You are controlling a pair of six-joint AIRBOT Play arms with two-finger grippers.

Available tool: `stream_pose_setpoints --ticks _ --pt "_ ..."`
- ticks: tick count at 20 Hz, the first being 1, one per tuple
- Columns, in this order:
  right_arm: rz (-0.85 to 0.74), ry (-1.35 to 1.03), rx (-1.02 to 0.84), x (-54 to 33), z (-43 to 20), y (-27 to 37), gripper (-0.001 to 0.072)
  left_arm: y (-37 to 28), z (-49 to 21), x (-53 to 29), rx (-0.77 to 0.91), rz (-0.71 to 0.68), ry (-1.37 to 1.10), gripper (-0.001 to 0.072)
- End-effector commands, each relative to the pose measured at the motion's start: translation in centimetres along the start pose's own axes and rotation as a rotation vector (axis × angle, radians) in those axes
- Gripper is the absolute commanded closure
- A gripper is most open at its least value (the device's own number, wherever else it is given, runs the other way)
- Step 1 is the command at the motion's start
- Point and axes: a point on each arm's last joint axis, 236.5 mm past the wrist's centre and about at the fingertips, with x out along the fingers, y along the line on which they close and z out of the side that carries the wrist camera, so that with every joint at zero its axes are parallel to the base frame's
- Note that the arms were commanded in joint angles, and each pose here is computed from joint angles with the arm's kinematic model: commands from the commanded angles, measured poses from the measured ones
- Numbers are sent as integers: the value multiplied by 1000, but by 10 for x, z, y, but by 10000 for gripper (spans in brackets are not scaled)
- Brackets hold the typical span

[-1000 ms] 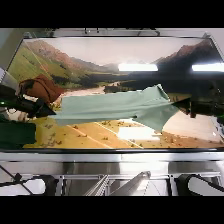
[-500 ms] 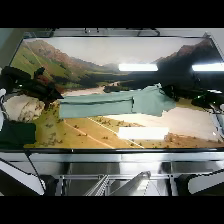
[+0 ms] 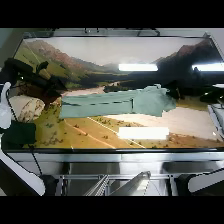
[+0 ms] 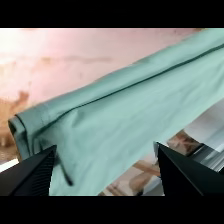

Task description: Fold the shirts.

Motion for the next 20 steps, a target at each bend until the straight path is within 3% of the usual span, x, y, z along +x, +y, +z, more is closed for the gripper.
stream_pose_setpoints --ticks 1,4,11,12,14,15,18,20 --pt "-199 59 -66 -51 8 -24 17 -30 11 -38 65 32 -64 4" --pt "-291 88 -26 -55 5 -52 17 -42 18 -53 66 44 -112 5" --pt "-158 287 79 22 -48 -55 18 -48 3 -27 10 -29 -42 6" --pt "-138 302 80 31 -52 -49 55 -48 -1 -19 4 -33 -24 7" --pt "-120 318 66 44 -56 -37 62 -53 -6 0 3 -38 11 9" --pt "-119 329 62 49 -59 -33 171 -58 -10 11 13 -40 33 24" --pt "-118 344 74 54 -63 -28 699 -75 -15 56 34 -33 69 25" --pt "-97 358 80 53 -66 -23 697 -85 -9 93 47 -11 37 26"
